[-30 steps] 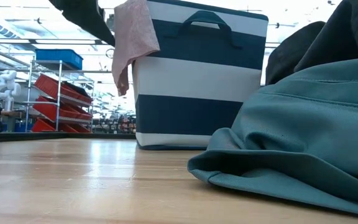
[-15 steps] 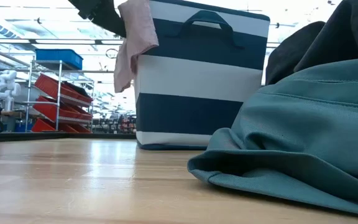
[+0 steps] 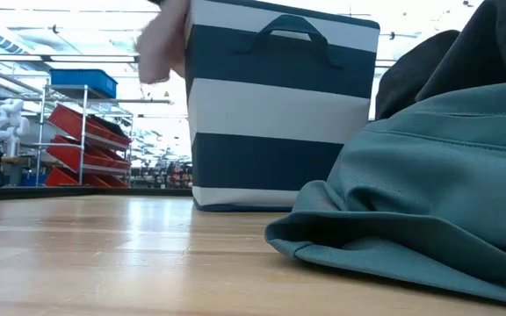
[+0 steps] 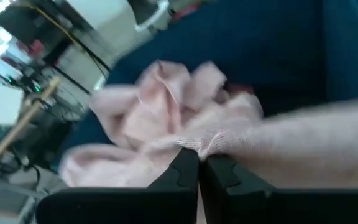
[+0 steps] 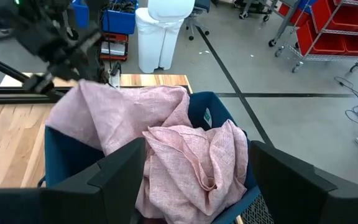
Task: Sort clothes
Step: Put the pink polo shirt into the blue laundry organizer
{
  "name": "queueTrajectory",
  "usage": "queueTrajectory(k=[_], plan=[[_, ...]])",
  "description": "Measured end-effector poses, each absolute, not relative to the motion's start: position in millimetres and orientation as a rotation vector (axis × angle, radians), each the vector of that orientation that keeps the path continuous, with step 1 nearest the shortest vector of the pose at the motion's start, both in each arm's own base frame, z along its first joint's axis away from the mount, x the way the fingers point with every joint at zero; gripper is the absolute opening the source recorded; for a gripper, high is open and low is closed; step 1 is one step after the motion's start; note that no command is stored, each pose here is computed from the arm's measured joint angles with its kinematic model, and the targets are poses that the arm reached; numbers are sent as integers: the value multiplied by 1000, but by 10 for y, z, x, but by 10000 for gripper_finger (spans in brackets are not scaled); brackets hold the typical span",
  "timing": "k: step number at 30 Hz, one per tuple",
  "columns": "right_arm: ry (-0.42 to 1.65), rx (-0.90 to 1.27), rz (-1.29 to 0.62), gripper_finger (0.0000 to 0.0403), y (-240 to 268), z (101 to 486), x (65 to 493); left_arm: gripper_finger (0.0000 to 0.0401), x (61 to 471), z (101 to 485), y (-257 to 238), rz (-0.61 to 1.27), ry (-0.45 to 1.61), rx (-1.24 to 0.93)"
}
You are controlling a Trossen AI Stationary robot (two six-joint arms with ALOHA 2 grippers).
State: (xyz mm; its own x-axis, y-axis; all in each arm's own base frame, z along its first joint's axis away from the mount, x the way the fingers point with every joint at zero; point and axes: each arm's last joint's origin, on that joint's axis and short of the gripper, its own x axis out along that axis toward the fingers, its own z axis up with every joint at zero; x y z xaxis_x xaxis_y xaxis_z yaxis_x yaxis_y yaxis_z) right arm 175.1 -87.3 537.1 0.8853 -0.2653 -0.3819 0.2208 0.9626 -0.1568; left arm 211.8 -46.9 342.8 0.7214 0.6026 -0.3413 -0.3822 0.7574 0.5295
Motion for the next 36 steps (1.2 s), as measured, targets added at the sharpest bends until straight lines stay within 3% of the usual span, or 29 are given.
queueTrajectory(k=[12,21,27,36], plan=[[380,-104,-261,274,-878,5400,1761,1,2331,4034,18,580,175,515],[361,-99,-266,274,-881,5416,1767,0,2697,4178,1003,457,-204,241],[361,-106,-265,274,-882,5418,1767,0,3213,3977,1656,380,-93,38],[416,-141,-247,274,-873,5372,1751,0,3264,3479,2165,604,419,147]])
